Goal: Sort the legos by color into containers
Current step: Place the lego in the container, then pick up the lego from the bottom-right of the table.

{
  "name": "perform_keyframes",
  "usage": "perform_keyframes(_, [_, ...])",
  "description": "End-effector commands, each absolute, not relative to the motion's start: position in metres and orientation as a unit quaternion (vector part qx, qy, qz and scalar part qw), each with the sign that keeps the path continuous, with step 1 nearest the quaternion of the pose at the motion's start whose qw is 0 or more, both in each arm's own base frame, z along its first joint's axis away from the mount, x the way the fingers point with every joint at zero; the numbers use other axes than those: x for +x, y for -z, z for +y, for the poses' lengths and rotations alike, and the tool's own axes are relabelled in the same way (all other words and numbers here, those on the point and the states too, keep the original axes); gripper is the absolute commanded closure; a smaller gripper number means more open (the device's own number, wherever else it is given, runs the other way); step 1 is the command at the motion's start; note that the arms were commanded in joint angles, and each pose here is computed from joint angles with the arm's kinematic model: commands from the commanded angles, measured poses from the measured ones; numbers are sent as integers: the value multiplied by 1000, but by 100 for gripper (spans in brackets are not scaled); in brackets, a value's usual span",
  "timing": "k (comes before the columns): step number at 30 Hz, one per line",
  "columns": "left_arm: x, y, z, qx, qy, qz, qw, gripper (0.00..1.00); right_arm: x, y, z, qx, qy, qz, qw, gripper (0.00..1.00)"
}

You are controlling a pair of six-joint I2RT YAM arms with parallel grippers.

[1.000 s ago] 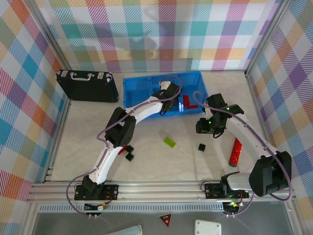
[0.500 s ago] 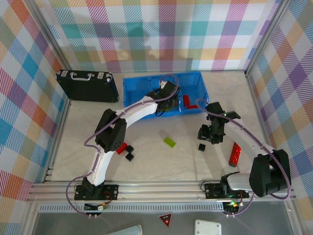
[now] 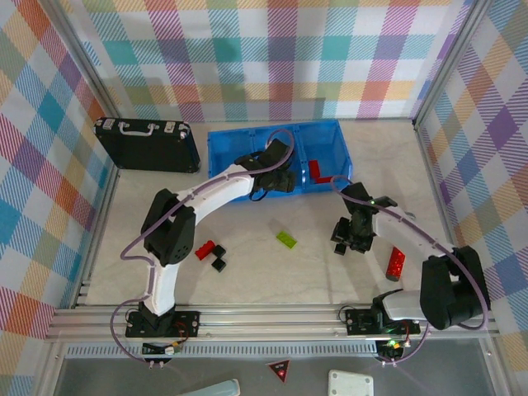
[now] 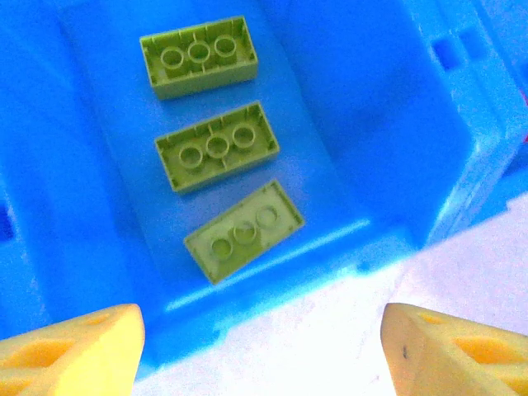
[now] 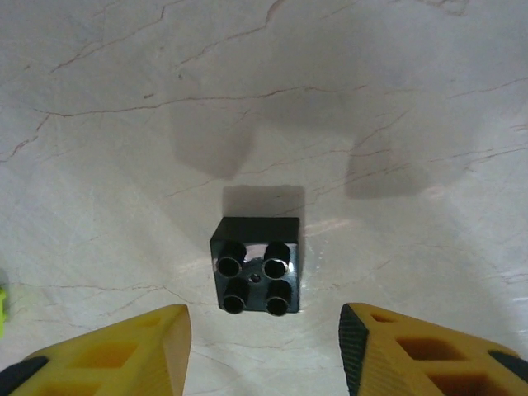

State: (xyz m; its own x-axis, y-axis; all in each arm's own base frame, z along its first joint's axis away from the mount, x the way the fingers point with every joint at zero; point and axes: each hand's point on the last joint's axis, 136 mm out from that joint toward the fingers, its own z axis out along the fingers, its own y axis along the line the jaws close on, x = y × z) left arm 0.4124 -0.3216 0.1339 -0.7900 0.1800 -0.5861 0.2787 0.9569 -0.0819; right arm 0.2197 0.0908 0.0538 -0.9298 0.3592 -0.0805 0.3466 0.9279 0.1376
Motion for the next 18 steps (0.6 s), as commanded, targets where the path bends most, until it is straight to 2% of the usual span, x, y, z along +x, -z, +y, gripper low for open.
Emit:
perform_keyframes(1, [393,-146,-306,148,78,945,282,24,220,-48,95,188,-48,980,47,45])
perform_keyframes(18, [364,-169,-255,147,69,946,280,23,216,-28,95,170,7,985,30,49])
